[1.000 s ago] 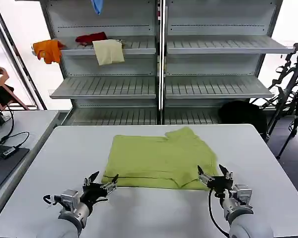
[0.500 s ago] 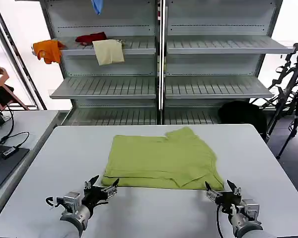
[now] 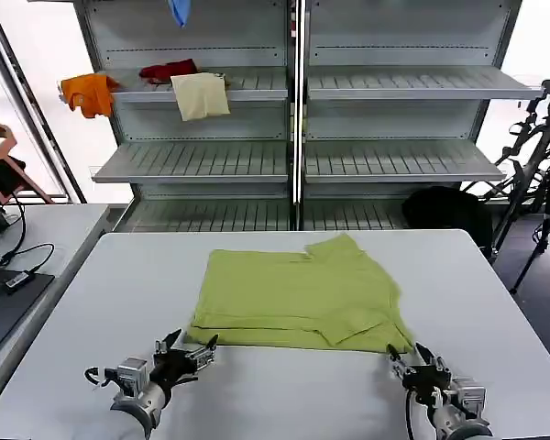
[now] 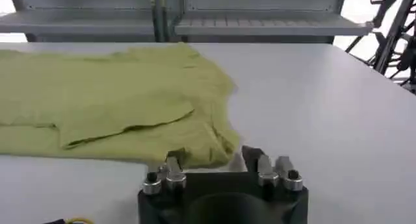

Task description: Fold and organize the clothes.

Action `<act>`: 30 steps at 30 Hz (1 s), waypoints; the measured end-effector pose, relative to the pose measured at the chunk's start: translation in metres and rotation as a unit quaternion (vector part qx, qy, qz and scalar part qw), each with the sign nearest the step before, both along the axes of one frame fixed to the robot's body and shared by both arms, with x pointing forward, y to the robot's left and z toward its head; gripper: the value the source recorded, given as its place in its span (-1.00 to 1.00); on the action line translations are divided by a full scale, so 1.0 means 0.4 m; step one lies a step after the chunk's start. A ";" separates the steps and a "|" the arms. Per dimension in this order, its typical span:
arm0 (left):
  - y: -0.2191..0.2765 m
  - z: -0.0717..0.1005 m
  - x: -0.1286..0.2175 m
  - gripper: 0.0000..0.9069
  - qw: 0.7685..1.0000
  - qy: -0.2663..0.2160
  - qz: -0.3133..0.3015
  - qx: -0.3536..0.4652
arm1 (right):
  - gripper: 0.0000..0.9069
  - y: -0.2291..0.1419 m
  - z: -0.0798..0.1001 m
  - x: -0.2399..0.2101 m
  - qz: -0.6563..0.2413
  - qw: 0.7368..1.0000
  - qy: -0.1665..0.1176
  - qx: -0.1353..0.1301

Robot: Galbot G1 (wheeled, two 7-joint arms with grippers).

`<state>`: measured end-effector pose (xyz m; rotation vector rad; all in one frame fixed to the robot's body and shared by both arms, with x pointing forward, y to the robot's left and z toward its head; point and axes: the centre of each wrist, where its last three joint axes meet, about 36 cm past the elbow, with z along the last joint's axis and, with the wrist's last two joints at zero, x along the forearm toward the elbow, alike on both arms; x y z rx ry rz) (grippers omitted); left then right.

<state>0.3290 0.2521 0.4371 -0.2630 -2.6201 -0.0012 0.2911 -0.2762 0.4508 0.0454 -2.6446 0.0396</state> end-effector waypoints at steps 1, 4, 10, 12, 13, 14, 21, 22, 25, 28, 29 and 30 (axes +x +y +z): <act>0.001 -0.001 0.000 -0.98 1.000 0.001 0.000 0.000 | -0.98 0.000 -0.001 -0.001 0.000 1.000 0.001 -0.001; 0.005 -0.006 0.002 -0.98 1.000 0.003 0.001 0.001 | -1.00 -0.001 -0.002 -0.002 0.001 1.000 0.002 -0.002; 0.004 -0.010 0.007 -1.00 1.000 0.004 -0.001 0.001 | -1.00 -0.001 -0.002 -0.004 0.003 1.000 0.002 -0.004; 0.002 -0.011 0.008 -1.00 1.000 0.004 -0.001 0.002 | -1.00 0.000 -0.002 -0.005 0.003 1.000 0.002 -0.004; 0.001 -0.012 0.008 -1.00 1.000 0.004 -0.002 0.003 | -1.00 0.000 -0.002 -0.005 0.004 1.000 0.002 -0.004; 0.000 -0.013 0.007 -1.00 1.000 0.004 -0.002 0.005 | -1.00 0.001 -0.001 -0.005 0.004 1.000 0.002 -0.004; -0.006 -0.008 0.005 -1.00 1.000 -0.001 -0.001 0.014 | -1.00 0.005 0.005 -0.010 0.005 1.000 0.000 -0.001; -0.006 -0.007 0.003 -1.00 1.000 -0.002 -0.001 0.015 | -1.00 0.006 0.007 -0.012 0.006 1.000 0.000 0.000; -0.003 -0.002 -0.002 -1.00 1.000 -0.003 -0.002 0.017 | -1.00 0.011 0.014 -0.021 0.008 1.000 0.000 0.001; 0.002 0.008 -0.011 -1.00 1.000 -0.006 -0.002 0.021 | -1.00 0.021 0.024 -0.036 0.011 1.000 -0.001 0.004; 0.003 0.011 -0.016 -1.00 1.000 -0.007 -0.001 0.022 | -1.00 0.025 0.029 -0.042 0.013 1.000 -0.001 0.005; 0.006 0.016 -0.023 -1.00 1.000 -0.007 -0.001 0.023 | -1.00 0.029 0.032 -0.049 0.014 1.000 -0.001 0.006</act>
